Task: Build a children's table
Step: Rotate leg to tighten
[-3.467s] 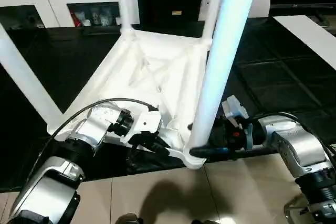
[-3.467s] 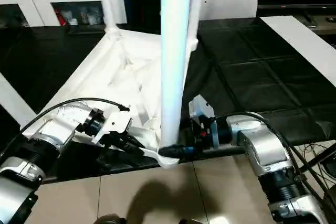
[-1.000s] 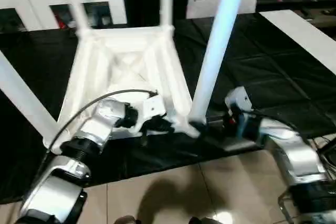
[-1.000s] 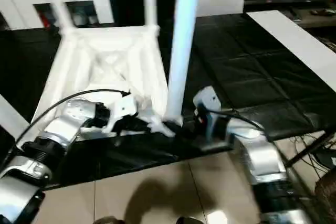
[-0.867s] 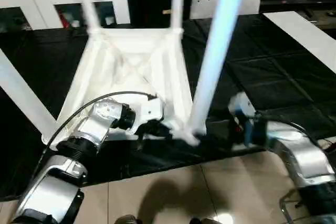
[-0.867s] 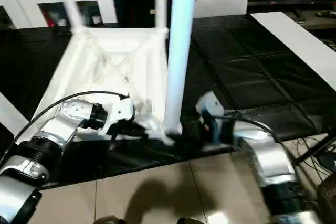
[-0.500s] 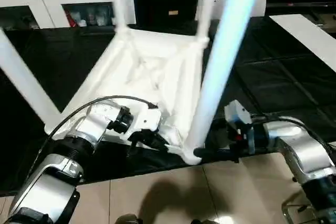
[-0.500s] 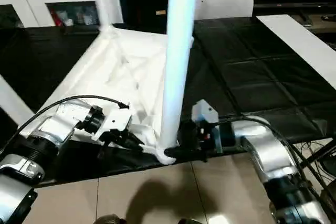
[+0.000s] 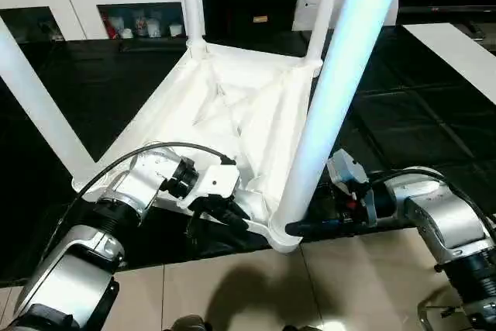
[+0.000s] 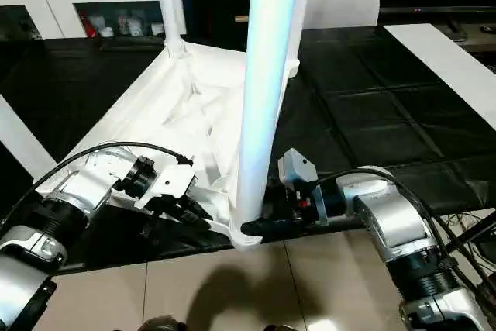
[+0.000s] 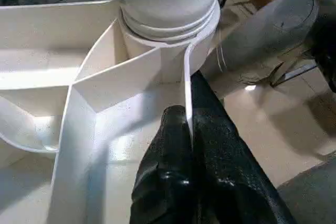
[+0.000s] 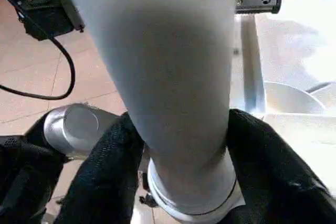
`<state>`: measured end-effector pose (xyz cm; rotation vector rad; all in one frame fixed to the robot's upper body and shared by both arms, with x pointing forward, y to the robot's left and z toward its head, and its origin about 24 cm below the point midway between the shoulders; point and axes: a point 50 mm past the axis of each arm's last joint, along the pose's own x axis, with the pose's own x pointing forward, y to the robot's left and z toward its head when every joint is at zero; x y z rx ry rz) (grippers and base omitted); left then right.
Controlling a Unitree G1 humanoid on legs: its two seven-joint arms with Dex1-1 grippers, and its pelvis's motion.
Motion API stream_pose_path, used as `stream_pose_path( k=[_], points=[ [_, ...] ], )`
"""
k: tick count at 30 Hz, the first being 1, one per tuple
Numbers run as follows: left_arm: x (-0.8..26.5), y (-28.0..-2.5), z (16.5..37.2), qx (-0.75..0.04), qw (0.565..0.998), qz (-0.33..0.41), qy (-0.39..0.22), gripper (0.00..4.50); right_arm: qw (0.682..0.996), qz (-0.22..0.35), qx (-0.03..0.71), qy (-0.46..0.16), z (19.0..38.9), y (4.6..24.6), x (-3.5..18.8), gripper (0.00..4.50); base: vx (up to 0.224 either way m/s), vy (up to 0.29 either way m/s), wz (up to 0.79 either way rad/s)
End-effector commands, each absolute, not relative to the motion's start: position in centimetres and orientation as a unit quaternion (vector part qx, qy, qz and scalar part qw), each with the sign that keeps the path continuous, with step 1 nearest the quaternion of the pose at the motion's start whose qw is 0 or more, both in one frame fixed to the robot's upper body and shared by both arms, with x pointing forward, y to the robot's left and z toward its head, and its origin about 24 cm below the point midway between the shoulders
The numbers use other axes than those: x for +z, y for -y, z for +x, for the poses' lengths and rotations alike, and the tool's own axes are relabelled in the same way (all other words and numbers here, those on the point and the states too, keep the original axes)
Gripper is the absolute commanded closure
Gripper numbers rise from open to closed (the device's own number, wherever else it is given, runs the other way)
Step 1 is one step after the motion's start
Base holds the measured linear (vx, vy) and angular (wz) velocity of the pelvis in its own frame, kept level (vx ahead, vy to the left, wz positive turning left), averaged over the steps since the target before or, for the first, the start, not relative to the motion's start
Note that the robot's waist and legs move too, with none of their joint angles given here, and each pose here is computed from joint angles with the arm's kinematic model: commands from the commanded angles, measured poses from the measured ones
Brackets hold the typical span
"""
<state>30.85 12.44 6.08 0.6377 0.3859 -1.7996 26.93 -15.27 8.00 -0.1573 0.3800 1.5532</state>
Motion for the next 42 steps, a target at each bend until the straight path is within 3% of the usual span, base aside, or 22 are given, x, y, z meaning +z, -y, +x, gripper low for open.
stream_pose_path(
  k=[1, 4, 5, 9, 11, 12, 13, 15, 17, 21, 27, 28, 29, 32, 33, 42],
  points=[
    [6.8, -11.7, 31.1, -0.774, 0.541, 0.292, -0.152, 4.50, 0.682, -0.061, 0.707, -0.175, 26.8, 15.2, 8.0, 2.39, 0.000, 0.000, 0.00],
    [6.8, -11.6, 31.3, -0.764, 0.552, 0.294, -0.155, 4.50, 0.683, -0.054, 0.707, -0.176, 26.6, 15.1, 8.0, 2.49, 0.000, 0.000, 0.00],
    [6.7, -11.1, 31.8, -0.741, 0.585, 0.287, -0.160, 4.50, 0.692, -0.037, 0.699, -0.173, 26.4, 14.8, 7.9, 2.51, 0.000, 0.000, 0.00],
    [6.7, -10.0, 32.5, -0.710, 0.632, 0.268, -0.159, 4.50, 0.717, -0.025, 0.677, -0.164, 26.2, 14.0, 7.5, 2.54, 0.000, 0.000, 0.00],
    [6.8, -8.8, 32.9, -0.687, 0.671, 0.235, -0.153, 4.50, 0.764, -0.035, 0.623, -0.166, 26.9, 13.0, 6.6, 2.54, 0.000, 0.000, 0.00],
    [6.8, -8.8, 32.9, -0.687, 0.671, 0.235, -0.153, 4.50, 0.764, -0.035, 0.623, -0.166, 26.9, 13.0, 6.6, 2.54, 0.000, 0.000, 0.00],
    [6.9, -7.7, 33.3, -0.660, 0.704, 0.209, -0.158, 4.50, 0.805, -0.023, 0.568, -0.171, 27.7, 11.8, 6.0, 2.56, 0.000, 0.000, 0.00],
    [7.0, -7.6, 33.4, -0.655, 0.709, 0.206, -0.158, 4.50, 0.810, -0.020, 0.561, -0.171, 27.9, 11.6, 6.0, 2.57, 0.000, 0.000, 0.00],
    [7.4, -5.9, 34.2, -0.599, 0.767, 0.170, -0.154, 4.50, 0.867, 0.031, 0.466, -0.176, 29.7, 9.2, 5.8, 2.59, 0.000, 0.000, 0.00],
    [8.0, -4.9, 35.2, -0.519, 0.827, 0.157, -0.146, 4.50, 0.909, 0.051, 0.370, -0.185, 31.6, 6.4, 6.0, 2.59, -0.032, 0.018, -0.05],
    [8.2, -4.8, 35.4, -0.487, 0.847, 0.159, -0.143, 4.50, 0.919, 0.043, 0.354, -0.168, 32.1, 5.3, 6.5, 2.59, 0.032, -0.031, -0.04],
    [8.2, -4.9, 35.4, -0.481, 0.850, 0.164, -0.141, 4.50, 0.922, 0.044, 0.351, -0.160, 32.2, 5.3, 6.7, 2.03, 0.094, -0.032, -0.13],
    [8.1, -4.9, 35.3, -0.480, 0.850, 0.165, -0.141, 4.50, 0.922, 0.047, 0.351, -0.157, 32.2, 5.4, 6.7, 1.89, 0.000, 0.000, 0.00],
    [8.0, -5.2, 35.2, -0.483, 0.847, 0.174, -0.136, 4.50, 0.927, 0.048, 0.342, -0.149, 32.2, 6.3, 6.6, 1.79, 0.000, 0.000, 0.00],
    [7.9, -5.3, 35.2, -0.486, 0.845, 0.179, -0.135, 4.50, 0.929, 0.043, 0.339, -0.145, 32.2, 6.8, 6.5, 1.53, 0.000, 0.000, 0.00],
    [7.5, -7.8, 34.5, -0.536, 0.807, 0.215, -0.122, 4.50, 0.925, -0.006, 0.368, -0.098, 30.7, 13.0, 6.5, 0.87, 0.000, 0.000, 0.00]
  ],
)
